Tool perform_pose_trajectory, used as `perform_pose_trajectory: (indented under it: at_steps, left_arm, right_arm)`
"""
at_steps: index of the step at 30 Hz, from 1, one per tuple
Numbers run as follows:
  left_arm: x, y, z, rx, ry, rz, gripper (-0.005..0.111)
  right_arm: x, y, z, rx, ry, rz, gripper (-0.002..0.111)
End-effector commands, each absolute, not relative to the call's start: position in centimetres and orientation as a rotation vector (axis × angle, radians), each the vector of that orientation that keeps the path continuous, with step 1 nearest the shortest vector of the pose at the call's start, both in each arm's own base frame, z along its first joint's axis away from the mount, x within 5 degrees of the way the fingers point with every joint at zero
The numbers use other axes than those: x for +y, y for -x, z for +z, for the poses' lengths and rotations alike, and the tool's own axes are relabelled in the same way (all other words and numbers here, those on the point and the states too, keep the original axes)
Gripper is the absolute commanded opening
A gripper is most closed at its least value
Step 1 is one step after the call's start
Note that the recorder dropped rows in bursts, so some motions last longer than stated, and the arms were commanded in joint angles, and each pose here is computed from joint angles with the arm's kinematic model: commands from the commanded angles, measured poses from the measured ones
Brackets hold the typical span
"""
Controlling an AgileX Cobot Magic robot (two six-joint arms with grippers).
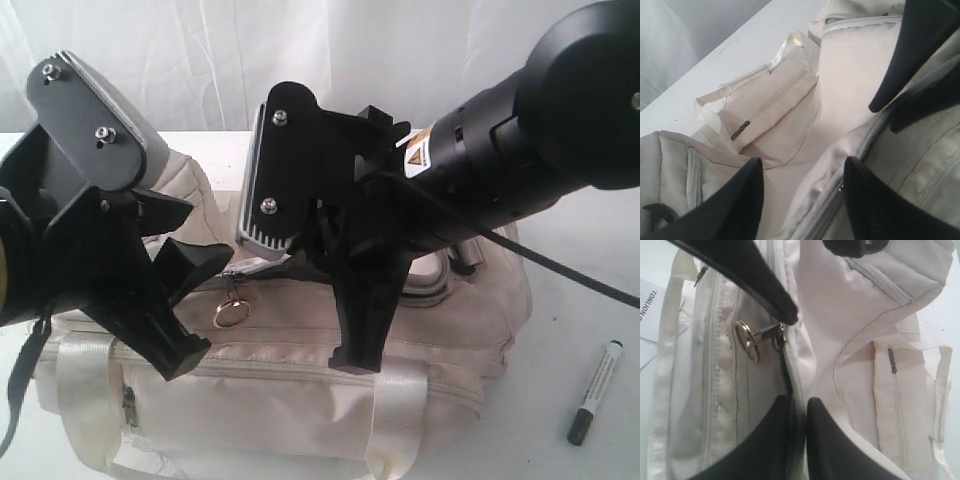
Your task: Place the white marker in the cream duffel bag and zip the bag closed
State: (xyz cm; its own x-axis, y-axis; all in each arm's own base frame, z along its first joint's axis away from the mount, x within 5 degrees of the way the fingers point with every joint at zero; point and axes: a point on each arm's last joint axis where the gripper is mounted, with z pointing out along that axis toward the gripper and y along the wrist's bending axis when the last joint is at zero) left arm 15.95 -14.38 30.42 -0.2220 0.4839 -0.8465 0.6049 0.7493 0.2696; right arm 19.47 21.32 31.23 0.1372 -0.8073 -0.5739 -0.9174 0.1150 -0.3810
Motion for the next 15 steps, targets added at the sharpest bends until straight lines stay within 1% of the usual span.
perform_pose_trajectory:
  at_steps: [1, 11, 15]
  left_arm:
    - [-14.9, -15.2, 30.3, 1.845, -0.910, -0.147, 0.054]
    - [-16.3, -13.0, 29.8, 1.840, -1.071, -0.145, 0.054]
    - [-17.1, -12.1, 29.8, 1.757, -1.189, -0.152, 0.054]
  right_arm:
    - [21.3, -20.0, 32.1, 1.631, 1.641, 0.159, 0.000]
    - [21.3, -20.4, 32.5, 1.589, 1.605, 0.124, 0.000]
    - [21.3, -20.3, 32.3, 1.607, 1.622, 0.131, 0.000]
